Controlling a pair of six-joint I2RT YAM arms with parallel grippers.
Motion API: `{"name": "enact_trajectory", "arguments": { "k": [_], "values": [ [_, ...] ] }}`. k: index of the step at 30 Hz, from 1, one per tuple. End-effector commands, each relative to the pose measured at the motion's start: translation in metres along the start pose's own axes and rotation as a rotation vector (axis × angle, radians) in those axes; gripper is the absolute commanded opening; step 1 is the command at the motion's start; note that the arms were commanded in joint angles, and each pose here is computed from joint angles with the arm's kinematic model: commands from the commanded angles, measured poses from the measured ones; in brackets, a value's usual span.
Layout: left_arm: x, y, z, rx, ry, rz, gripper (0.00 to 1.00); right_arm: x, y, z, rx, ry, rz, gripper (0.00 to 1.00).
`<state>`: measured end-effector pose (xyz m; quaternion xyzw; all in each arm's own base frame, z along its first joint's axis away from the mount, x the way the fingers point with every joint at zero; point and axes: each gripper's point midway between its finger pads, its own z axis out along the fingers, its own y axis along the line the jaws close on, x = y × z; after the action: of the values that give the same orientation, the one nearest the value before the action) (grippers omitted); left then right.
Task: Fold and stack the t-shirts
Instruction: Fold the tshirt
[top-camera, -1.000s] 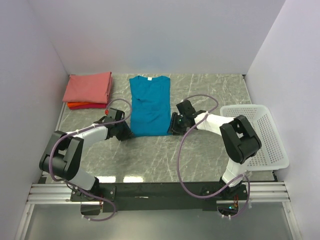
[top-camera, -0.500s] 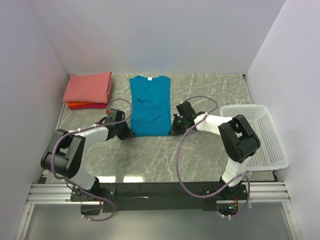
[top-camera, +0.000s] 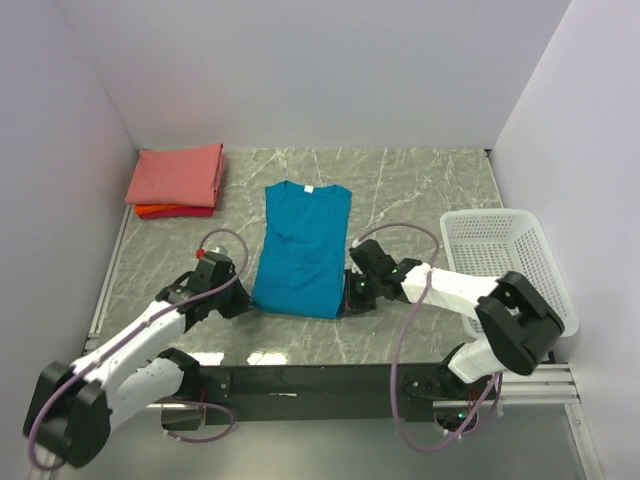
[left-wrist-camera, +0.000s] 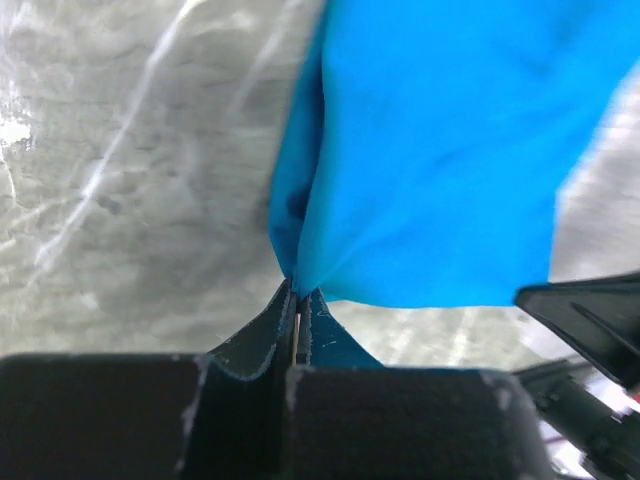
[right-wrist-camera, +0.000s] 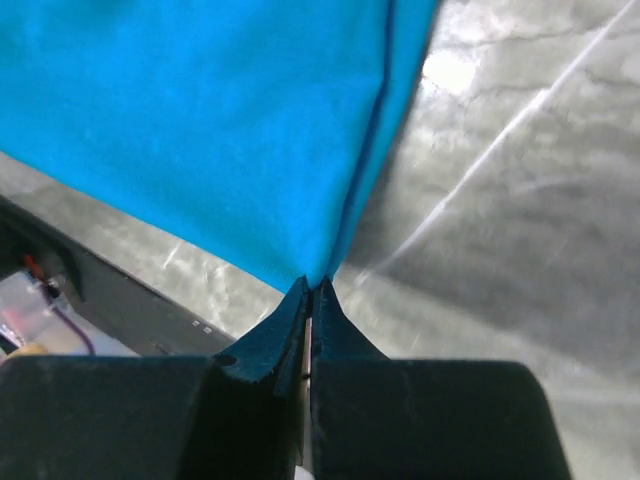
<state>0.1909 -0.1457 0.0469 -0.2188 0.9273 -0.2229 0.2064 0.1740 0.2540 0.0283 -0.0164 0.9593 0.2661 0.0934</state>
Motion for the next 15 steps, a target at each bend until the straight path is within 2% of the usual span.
{"name": "enact_trajectory", "arguments": {
  "k": [1,6,11,15],
  "values": [
    [-0.024,-0.023,-0.026,0.06,-0.098,0.013,0.01,-0.024,0.011,-0.029,0.02,-0.112,-0.016,0.0],
    [-0.06,-0.064,-0.047,0.15,-0.21,0.039,0.01,-0.06,0.019,-0.06,0.086,-0.214,-0.069,0.0],
    [-0.121,-0.102,-0.058,0.165,-0.415,0.043,0.01,-0.121,0.023,-0.083,0.096,-0.358,-0.056,0.0],
    [-0.158,-0.128,-0.054,0.138,-0.465,0.086,0.01,-0.165,0.029,-0.096,0.1,-0.44,-0.055,0.0]
  ]
}}
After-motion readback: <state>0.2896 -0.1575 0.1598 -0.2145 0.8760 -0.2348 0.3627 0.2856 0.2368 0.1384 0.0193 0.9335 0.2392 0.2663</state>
